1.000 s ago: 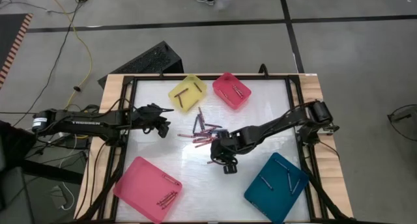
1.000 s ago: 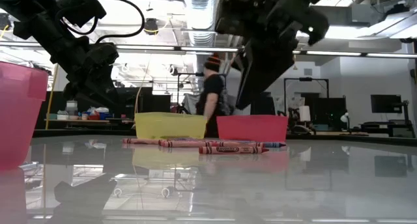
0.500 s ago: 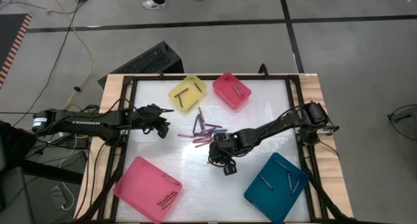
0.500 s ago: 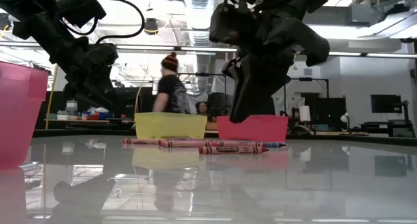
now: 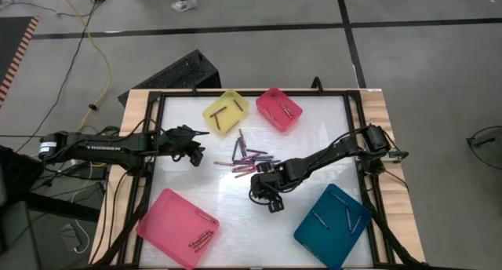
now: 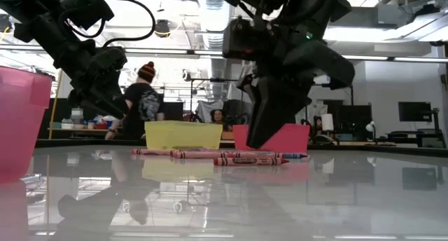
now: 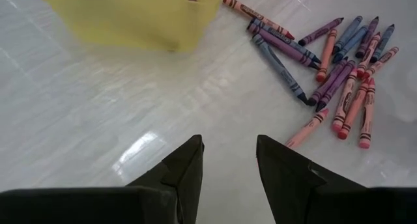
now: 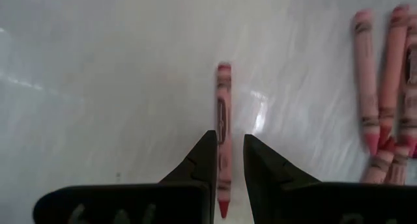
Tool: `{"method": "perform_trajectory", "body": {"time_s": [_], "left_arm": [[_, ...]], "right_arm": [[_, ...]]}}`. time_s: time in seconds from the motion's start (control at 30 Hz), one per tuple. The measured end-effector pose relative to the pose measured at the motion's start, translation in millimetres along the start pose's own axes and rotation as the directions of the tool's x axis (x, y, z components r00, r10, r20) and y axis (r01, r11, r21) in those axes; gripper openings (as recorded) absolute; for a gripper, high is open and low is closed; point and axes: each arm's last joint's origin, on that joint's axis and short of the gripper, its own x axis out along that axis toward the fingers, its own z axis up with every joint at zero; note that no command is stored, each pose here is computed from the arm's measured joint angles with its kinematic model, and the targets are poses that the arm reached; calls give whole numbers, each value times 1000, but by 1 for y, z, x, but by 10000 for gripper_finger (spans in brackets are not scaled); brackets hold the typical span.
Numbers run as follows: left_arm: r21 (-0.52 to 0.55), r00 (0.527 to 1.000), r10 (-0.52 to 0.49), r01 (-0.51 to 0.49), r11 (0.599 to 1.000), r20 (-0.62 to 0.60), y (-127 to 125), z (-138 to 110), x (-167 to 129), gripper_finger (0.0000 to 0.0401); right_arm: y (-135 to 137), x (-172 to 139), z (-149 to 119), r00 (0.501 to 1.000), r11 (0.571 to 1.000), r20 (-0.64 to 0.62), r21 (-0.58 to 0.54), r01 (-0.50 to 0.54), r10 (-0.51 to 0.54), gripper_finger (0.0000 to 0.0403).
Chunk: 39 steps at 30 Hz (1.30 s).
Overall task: Sort crayons
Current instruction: Put the red crayon into the pink bin
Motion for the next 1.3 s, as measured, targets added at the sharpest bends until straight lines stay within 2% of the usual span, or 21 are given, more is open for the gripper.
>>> {"method": "perform_trajectory", "body": {"time_s": [0.37, 0.6, 0.77, 0.93, 1.13, 1.3], "left_arm": [[-2, 1000, 1, -1, 1000, 0, 0, 0, 0, 133], [-2, 1000, 1, -1, 1000, 0, 0, 0, 0, 133], [-1, 1000, 1, -1, 1000, -3, 0, 0, 0, 133], [-1, 1000, 0, 0, 1000, -3, 0, 0, 0, 133], [-1, 1000, 1, -1, 1000, -2, 0, 0, 0, 133], [-1, 1000, 1, -1, 1000, -2, 0, 0, 0, 133]], "right_arm": [[6, 14, -5, 999, 1000, -46, -13, -10, 9, 71], [7, 27, -13, 993, 1000, -117, -6, -7, 6, 71], [9, 33, -19, 985, 998, -171, 57, 34, -24, 68], [9, 31, -19, 982, 992, -174, 91, 90, -73, 54], [8, 32, -20, 981, 990, -177, 101, 98, -79, 23], [8, 32, -20, 980, 975, -179, 190, 117, -83, 5]]}}
